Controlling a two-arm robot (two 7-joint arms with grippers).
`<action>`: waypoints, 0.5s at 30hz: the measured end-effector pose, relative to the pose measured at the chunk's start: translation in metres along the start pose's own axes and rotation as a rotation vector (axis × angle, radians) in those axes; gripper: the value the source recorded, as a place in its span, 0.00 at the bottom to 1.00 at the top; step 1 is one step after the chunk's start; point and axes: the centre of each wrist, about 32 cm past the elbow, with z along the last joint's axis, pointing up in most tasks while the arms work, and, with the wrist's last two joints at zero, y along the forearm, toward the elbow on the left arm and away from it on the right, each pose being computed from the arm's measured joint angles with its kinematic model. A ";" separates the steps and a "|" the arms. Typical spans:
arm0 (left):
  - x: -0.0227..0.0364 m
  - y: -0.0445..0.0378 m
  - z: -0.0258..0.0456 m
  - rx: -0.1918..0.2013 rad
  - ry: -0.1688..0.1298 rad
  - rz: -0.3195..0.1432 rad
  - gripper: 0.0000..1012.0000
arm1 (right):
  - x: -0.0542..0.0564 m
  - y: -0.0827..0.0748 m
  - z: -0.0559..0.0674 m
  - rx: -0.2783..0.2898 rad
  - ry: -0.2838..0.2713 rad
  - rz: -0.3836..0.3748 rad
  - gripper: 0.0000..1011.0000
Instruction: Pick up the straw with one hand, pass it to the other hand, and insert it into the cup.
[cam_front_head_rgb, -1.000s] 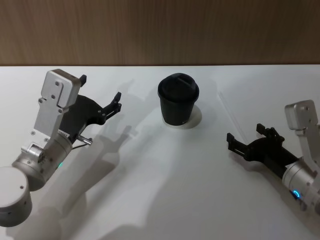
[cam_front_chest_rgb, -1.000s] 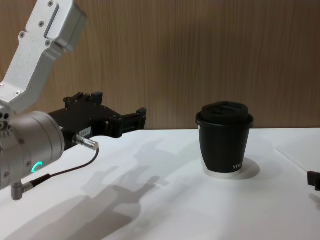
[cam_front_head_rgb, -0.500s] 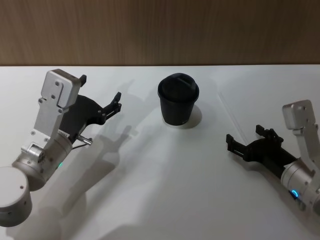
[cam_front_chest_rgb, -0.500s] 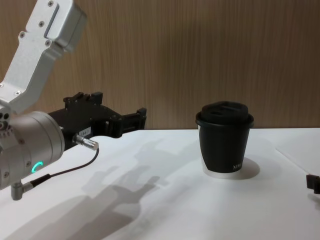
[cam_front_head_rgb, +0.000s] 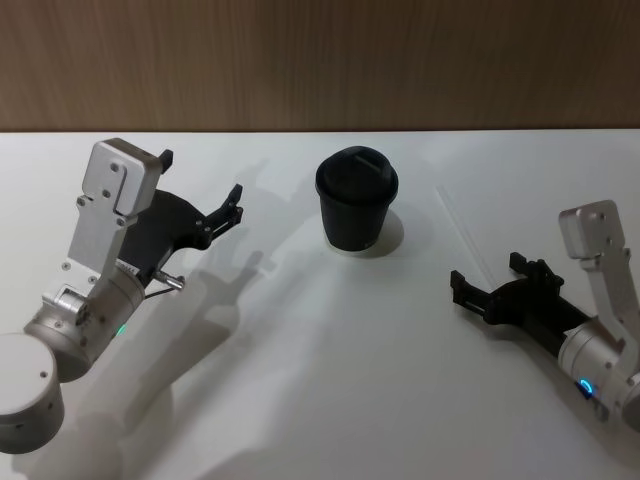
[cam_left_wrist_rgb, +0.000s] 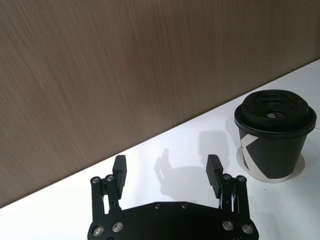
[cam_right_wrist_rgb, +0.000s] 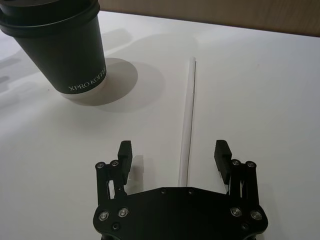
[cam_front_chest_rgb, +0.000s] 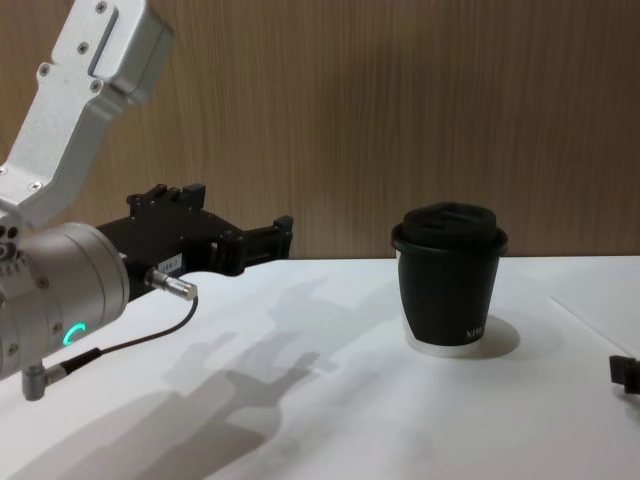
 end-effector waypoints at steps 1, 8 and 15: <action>0.0000 0.0000 0.0000 0.000 0.000 0.000 0.99 | 0.000 0.000 0.000 -0.001 0.000 0.000 0.99; 0.0000 0.0000 0.0000 0.000 0.000 0.000 0.99 | -0.001 0.002 0.000 -0.007 0.000 -0.001 0.99; 0.0000 0.0000 0.0000 0.000 0.000 0.000 0.99 | -0.002 0.003 0.000 -0.011 0.003 -0.002 0.99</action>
